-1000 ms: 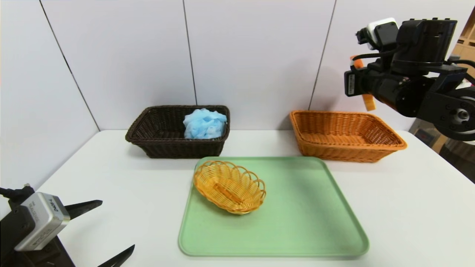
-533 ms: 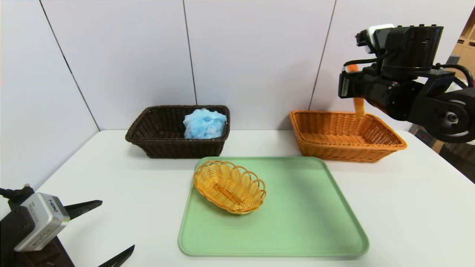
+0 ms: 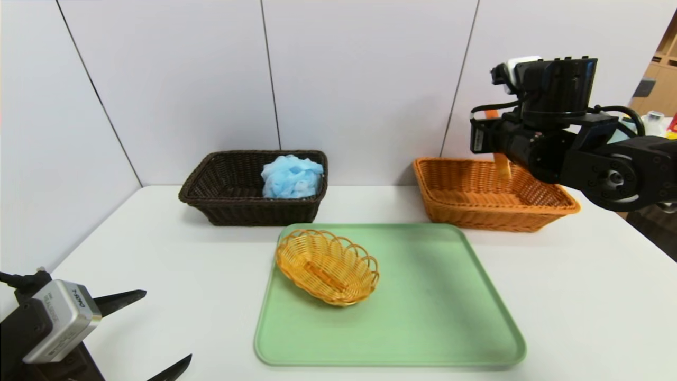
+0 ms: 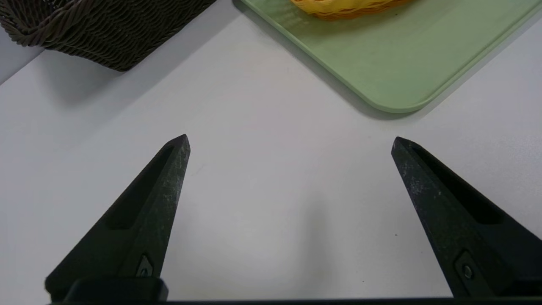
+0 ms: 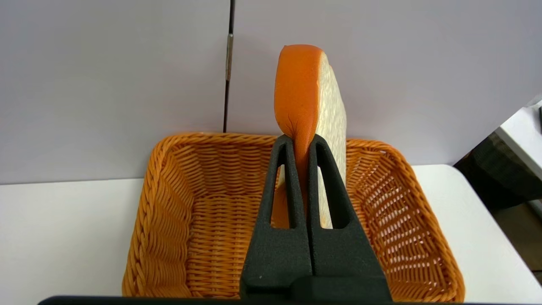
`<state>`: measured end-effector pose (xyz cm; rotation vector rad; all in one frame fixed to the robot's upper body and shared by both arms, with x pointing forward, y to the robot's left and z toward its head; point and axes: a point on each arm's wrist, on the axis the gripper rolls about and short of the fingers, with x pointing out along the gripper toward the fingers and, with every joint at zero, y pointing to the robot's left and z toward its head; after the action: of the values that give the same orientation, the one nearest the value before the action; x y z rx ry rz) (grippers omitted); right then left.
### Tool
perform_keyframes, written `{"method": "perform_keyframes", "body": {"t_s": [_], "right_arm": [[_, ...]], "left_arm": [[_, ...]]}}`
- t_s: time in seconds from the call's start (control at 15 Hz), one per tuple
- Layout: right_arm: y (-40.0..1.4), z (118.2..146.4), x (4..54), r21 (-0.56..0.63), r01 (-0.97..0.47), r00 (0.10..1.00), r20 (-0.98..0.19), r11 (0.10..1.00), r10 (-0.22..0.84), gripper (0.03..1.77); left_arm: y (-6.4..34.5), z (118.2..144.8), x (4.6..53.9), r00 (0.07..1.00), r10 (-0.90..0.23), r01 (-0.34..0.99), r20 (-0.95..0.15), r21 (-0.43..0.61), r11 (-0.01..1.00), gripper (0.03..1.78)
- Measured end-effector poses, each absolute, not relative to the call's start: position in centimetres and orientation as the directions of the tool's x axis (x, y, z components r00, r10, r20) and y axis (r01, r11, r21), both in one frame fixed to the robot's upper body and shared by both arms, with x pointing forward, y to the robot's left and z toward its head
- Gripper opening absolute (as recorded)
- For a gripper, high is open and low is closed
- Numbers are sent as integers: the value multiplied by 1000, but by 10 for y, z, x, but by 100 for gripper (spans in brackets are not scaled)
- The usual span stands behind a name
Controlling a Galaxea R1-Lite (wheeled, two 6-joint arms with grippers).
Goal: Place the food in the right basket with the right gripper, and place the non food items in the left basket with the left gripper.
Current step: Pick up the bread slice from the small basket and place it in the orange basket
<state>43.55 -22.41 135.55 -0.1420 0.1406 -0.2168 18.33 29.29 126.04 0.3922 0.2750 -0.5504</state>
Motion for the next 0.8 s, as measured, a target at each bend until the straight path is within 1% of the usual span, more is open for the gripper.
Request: {"method": "perform_keyframes", "body": {"t_s": [0.4, 0.8], "right_arm": [[-218, 1332, 442, -148, 193, 959, -181, 970, -218, 6], [-215, 1308, 448, -168, 186, 947, -232, 968, -222, 6]], "left_arm": [[293, 1258, 182, 815, -450, 557, -364, 281, 782, 169], [293, 1256, 182, 814, -448, 558, -370, 280, 781, 169]]}}
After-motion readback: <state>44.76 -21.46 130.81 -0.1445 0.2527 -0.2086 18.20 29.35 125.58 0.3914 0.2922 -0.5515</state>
